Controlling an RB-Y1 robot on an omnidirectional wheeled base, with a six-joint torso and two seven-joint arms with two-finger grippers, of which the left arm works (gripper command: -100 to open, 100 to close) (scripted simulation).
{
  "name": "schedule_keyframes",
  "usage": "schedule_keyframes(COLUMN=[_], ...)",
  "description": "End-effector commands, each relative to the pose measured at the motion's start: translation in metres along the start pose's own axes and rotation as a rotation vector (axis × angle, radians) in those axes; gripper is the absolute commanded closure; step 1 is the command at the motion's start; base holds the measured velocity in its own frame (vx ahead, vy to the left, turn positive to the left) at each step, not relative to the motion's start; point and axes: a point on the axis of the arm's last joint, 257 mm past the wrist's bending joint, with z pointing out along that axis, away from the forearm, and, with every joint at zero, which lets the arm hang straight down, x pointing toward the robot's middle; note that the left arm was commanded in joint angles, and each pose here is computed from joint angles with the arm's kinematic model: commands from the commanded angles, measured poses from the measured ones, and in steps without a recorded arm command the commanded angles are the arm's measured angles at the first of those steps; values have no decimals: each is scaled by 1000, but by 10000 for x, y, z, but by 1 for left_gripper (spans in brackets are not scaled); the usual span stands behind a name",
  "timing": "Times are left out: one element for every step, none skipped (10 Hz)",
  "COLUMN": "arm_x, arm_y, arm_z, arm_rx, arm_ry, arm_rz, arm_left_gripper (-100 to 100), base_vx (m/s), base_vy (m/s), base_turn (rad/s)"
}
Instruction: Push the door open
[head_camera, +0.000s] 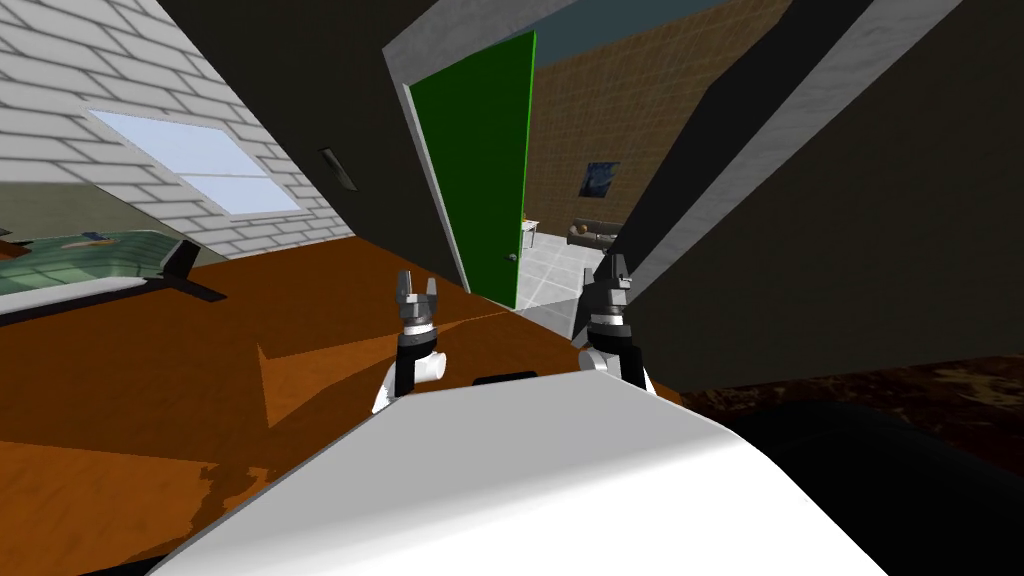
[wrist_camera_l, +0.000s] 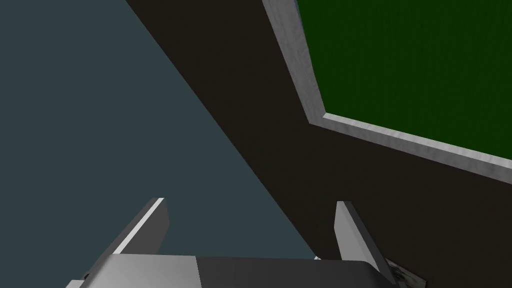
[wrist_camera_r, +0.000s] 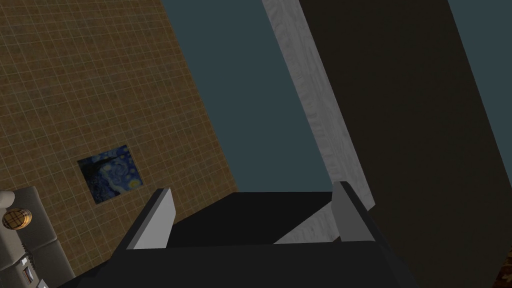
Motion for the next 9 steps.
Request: schedule_keyframes(arm_x=[3,10,17,23,29,36,42,49,59], arm_y=[145,233,322,409,495,581,667,755,820], arm_z=[-20,-36,-54,-72,-92,-112,-133,-155,-166], arm_rx=[-22,-36,-50,-65,-79,-93,-107,-122,-131], arm_ry=[10,15,21,26,32,38,43,49,55], arm_rz=[6,8,10,13,15,17,20,22,24], arm_left_gripper=[-100,-100,-100,-100,-100,-100,-100,-100,-100], base_vx=[87,94,104,97,81,101,117,109,93], base_vy=[7,-8,5,21,16,25,18,19,17], base_turn=[-62,-52,-56,-60,-60,-46,-64,-70,-58])
